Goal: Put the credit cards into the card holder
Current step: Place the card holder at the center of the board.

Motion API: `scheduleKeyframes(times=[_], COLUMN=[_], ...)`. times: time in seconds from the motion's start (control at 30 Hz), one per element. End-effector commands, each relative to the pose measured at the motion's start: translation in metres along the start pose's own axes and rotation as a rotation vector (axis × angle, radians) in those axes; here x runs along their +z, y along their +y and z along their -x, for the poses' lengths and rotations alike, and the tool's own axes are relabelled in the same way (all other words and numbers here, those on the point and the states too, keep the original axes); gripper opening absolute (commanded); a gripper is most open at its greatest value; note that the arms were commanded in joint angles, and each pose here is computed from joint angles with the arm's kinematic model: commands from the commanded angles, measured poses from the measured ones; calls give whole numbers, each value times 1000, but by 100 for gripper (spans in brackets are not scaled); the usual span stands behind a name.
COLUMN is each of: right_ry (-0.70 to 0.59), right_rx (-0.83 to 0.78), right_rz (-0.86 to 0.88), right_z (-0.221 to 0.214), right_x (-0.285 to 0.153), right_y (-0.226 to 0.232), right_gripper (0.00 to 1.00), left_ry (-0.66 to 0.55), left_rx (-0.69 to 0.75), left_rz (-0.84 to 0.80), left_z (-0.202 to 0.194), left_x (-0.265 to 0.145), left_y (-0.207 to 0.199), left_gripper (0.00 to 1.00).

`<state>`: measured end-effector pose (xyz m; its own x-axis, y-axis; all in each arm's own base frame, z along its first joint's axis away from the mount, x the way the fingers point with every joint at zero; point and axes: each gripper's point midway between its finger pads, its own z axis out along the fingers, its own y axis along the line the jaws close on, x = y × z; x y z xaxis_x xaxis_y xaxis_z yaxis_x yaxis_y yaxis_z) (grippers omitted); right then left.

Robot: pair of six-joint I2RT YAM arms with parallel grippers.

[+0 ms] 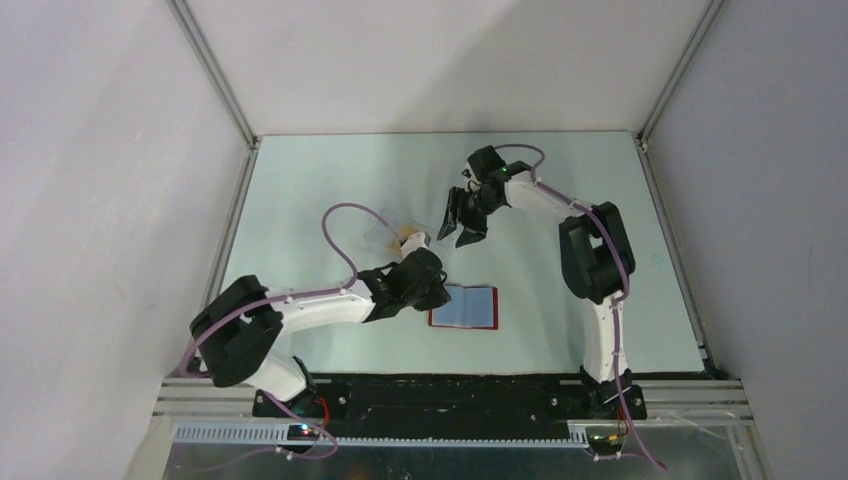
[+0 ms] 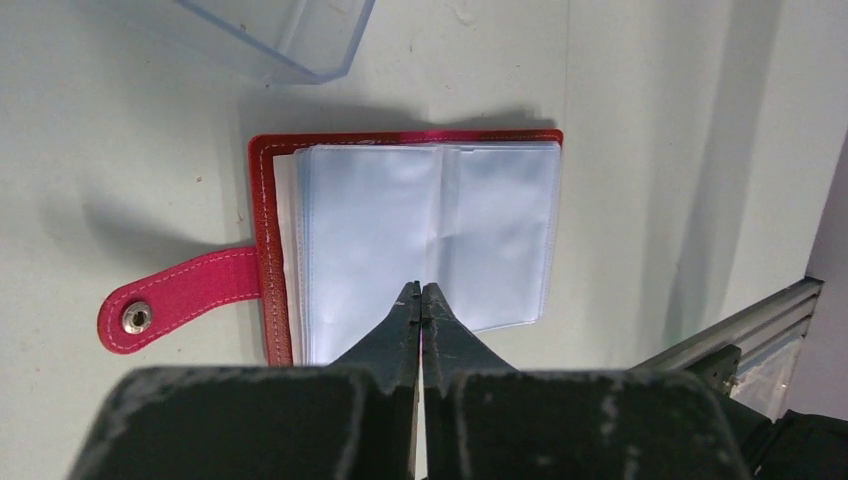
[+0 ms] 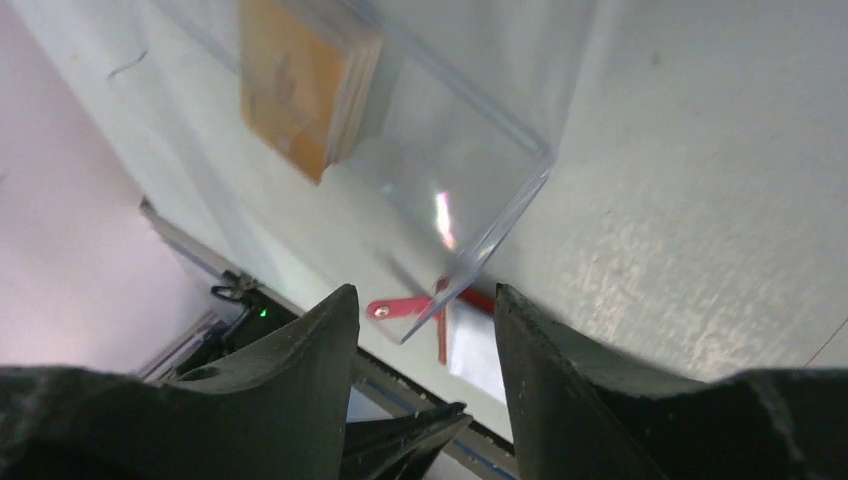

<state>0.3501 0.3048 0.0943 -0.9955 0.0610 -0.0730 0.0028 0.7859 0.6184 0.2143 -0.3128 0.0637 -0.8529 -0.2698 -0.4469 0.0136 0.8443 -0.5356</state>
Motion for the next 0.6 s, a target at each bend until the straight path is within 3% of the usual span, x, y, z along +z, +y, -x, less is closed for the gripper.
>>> scheduleKeyframes(times=[0.0,0.2,0.57], right_ry=[40,29,-21], right_rx=[-5,-24,-33], right_rz=[-191,-283,-320], right_z=[2,16,44], right_x=[15,20,-9], right_y=[-32,-47,-70], right_gripper=[51,36,7], left_ry=[5,8,32], left_rx=[40,42,61], left_rz=[0,1,6], left_z=[-1,-2,-9], left_x=[6,6,11], left_y=[-6,-6,-5], left_gripper=[0,0,0])
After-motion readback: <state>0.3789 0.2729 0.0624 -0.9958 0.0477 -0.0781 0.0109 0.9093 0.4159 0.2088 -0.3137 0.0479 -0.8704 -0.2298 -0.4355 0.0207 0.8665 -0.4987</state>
